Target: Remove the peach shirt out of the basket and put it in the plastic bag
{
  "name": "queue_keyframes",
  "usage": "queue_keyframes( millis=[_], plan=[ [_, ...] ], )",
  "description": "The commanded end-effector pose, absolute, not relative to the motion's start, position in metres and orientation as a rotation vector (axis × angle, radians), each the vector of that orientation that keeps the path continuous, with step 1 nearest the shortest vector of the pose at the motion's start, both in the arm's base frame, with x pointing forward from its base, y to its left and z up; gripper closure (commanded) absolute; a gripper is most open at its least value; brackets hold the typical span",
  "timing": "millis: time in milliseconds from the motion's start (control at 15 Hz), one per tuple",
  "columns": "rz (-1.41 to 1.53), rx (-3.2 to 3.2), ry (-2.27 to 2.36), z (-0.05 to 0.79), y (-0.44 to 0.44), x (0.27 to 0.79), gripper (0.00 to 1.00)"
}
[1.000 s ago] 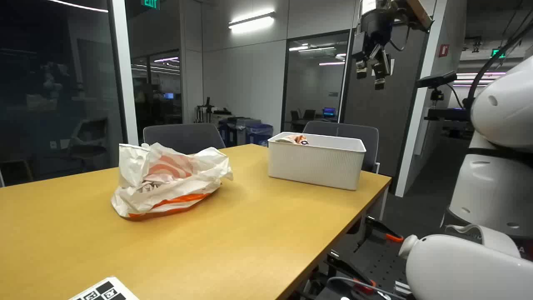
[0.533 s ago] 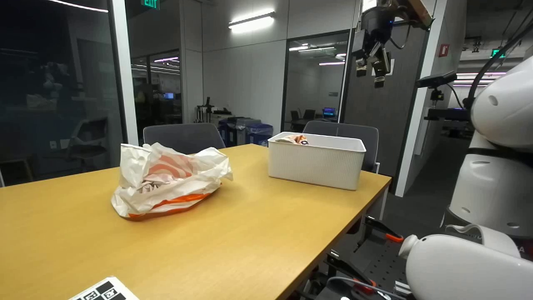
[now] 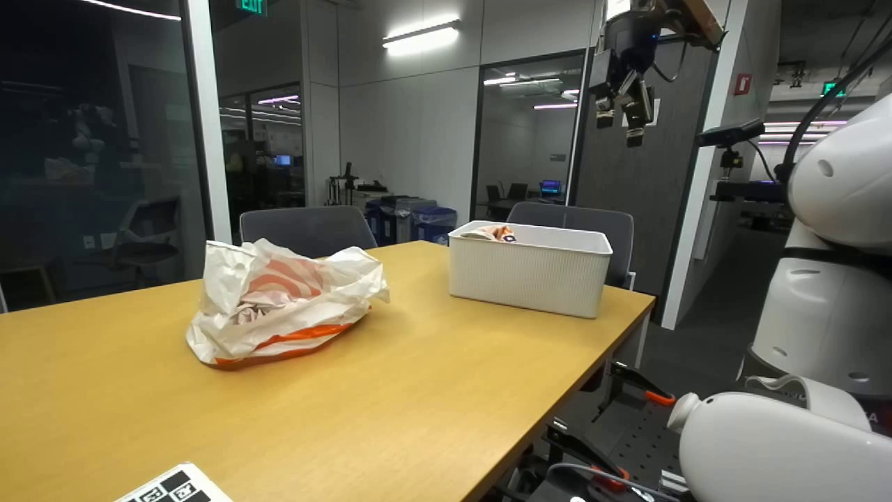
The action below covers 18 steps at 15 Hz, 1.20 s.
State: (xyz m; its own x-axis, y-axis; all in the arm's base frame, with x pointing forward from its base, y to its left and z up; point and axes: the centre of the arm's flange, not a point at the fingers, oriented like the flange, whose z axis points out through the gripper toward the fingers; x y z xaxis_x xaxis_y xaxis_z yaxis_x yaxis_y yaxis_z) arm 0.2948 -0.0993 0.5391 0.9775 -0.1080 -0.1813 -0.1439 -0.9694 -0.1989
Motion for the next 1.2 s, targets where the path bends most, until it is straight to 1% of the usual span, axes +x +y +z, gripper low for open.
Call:
queue_keyframes(
  millis=[0,200,800,1133],
  plan=[
    [0.25,-2.912,0.188,0.539,-0.099,0.295,0.0],
    [0.213,-2.94,0.233,0.528,-0.103,0.319,0.0],
    [-0.101,-3.069,0.292,0.476,-0.135,0.456,0.0],
    [-0.192,-3.116,0.34,0.454,-0.163,0.522,0.0]
  ],
)
